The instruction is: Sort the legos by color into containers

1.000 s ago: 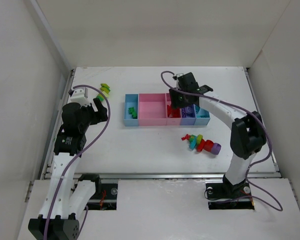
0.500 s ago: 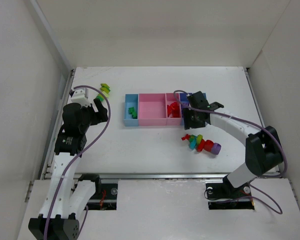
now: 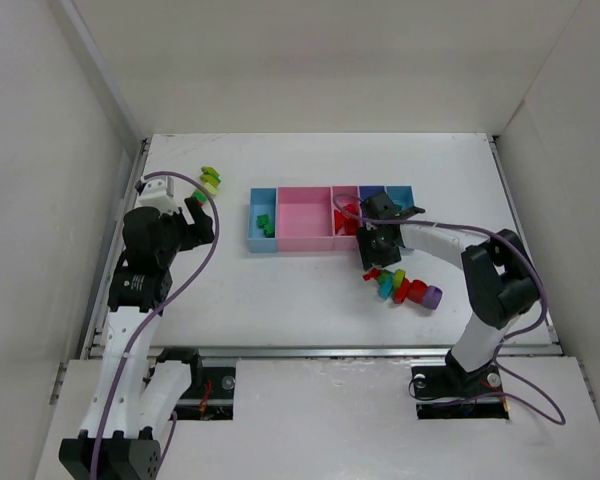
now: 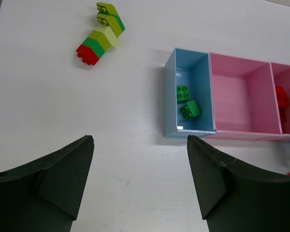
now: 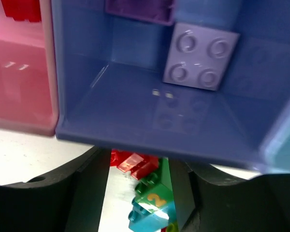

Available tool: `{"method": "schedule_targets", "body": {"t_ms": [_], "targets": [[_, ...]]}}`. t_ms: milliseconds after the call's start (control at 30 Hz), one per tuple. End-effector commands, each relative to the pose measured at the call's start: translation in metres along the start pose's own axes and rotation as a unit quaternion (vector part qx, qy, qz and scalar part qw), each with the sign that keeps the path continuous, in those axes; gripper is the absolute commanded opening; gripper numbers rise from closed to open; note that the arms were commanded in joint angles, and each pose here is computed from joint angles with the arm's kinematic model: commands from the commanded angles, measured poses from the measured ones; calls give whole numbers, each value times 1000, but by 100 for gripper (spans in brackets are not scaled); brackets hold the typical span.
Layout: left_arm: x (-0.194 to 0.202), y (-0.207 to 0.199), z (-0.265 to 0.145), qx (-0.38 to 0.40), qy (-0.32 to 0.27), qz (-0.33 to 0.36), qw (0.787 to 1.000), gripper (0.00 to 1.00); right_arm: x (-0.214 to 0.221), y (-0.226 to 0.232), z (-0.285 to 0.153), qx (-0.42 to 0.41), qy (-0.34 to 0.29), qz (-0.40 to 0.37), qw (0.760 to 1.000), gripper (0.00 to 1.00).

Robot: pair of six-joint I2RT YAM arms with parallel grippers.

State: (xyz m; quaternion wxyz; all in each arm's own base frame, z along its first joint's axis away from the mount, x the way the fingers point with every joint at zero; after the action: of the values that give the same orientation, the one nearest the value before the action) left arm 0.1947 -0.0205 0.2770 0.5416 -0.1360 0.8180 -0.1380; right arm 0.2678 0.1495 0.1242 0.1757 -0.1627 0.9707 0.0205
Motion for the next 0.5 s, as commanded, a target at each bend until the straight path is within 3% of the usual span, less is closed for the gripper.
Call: {"method": "schedule_targets", "body": {"t_ms": [0, 467], "targets": [[-7, -3, -4, 16, -31, -5, 999, 75, -9, 10, 0, -12, -20, -10, 1000, 56], [-7, -2, -4, 12, -32, -6, 999, 75, 7, 35, 1, -34, -3, -10, 999, 39]]}}
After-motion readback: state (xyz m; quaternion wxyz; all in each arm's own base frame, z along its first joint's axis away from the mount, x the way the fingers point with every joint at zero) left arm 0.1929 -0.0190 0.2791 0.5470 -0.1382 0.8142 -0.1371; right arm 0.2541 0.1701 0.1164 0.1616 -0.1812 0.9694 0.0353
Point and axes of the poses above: each gripper's point midway between its finger pads, its own z axis out along the fingers, its own y axis along the line the jaws close on, x = y × z, the point moved 10 cm from there along -z, back along the fingers, and after that the axes turned 9 degrees about -z, right-handed, at the moved point
